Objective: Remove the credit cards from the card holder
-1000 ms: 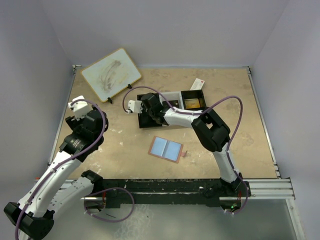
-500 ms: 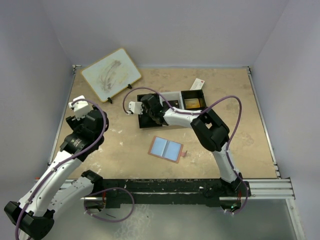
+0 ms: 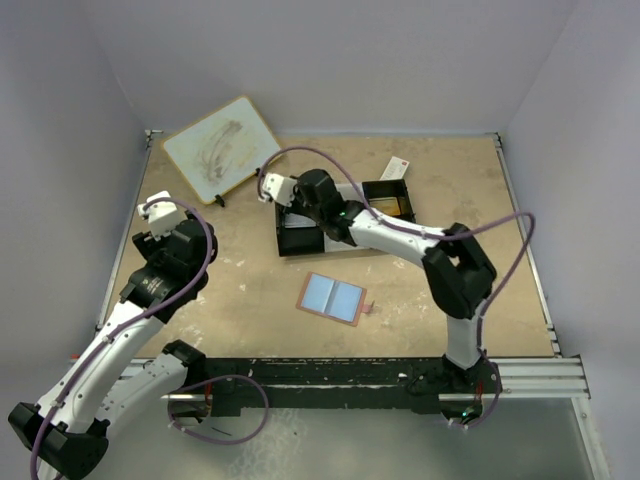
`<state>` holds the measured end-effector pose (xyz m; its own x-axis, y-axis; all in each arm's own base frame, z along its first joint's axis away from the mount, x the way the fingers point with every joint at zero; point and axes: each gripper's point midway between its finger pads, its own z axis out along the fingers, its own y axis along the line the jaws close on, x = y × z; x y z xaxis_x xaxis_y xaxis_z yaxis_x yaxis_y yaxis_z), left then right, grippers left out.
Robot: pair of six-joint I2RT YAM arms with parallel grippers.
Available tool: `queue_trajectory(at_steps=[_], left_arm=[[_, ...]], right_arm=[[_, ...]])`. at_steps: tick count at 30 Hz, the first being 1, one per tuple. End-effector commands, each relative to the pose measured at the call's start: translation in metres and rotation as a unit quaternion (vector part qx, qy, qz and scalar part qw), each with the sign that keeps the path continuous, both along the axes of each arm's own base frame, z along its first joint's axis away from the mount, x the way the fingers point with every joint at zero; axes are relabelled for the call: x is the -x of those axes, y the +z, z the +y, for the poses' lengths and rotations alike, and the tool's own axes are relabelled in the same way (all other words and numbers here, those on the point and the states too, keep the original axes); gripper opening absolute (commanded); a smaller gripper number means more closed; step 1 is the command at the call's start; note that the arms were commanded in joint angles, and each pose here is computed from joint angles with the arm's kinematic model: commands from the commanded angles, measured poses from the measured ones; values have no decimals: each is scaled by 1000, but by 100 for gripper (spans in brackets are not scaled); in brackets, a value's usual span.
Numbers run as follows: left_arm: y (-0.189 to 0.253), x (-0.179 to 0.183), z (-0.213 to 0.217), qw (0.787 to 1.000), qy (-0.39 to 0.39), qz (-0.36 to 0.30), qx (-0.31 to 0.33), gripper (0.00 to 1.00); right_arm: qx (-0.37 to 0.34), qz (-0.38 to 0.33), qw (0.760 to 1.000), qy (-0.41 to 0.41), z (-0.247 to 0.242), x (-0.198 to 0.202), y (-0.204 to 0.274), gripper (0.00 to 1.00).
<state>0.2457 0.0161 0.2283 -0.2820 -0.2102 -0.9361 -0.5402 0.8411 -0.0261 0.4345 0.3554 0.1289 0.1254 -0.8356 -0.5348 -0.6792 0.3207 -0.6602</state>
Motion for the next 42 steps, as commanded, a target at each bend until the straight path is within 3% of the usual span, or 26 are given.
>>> queue_trajectory(at_steps=[1,6,9,13,23,25,27,31,35,42], left_arm=[[7,-2,0,1000,5,-20,11,76],[7,-3,0,1000,5,-19,7,76],[5,-5,-1,1000,10,-17,8,76],[3,-7,-2,1000,17,-7,12,76],[27,-7,7,998,59,-33,14,78],[44,-7,10,996,69,-46,12,78],[68,-5,14,995,78,-57,9,78],[121,4,27,990,108,-91,9,79],[166,18,38,985,126,-117,13,79],[196,33,48,978,125,-164,31,79]], right_arm=[[-199,-88,974,-63,-19,2,123,42],[-336,-132,920,-153,-75,29,173,61],[-419,-150,860,-250,-127,47,185,92],[-421,-137,843,-306,-175,74,163,94],[-509,-51,751,-417,-320,68,140,100],[-514,-19,744,-426,-330,73,147,100],[-510,-28,754,-412,-331,85,176,98],[-521,-113,775,-340,-333,119,262,98],[-520,-152,789,-288,-329,151,314,99],[-506,-149,798,-292,-330,153,319,100]])
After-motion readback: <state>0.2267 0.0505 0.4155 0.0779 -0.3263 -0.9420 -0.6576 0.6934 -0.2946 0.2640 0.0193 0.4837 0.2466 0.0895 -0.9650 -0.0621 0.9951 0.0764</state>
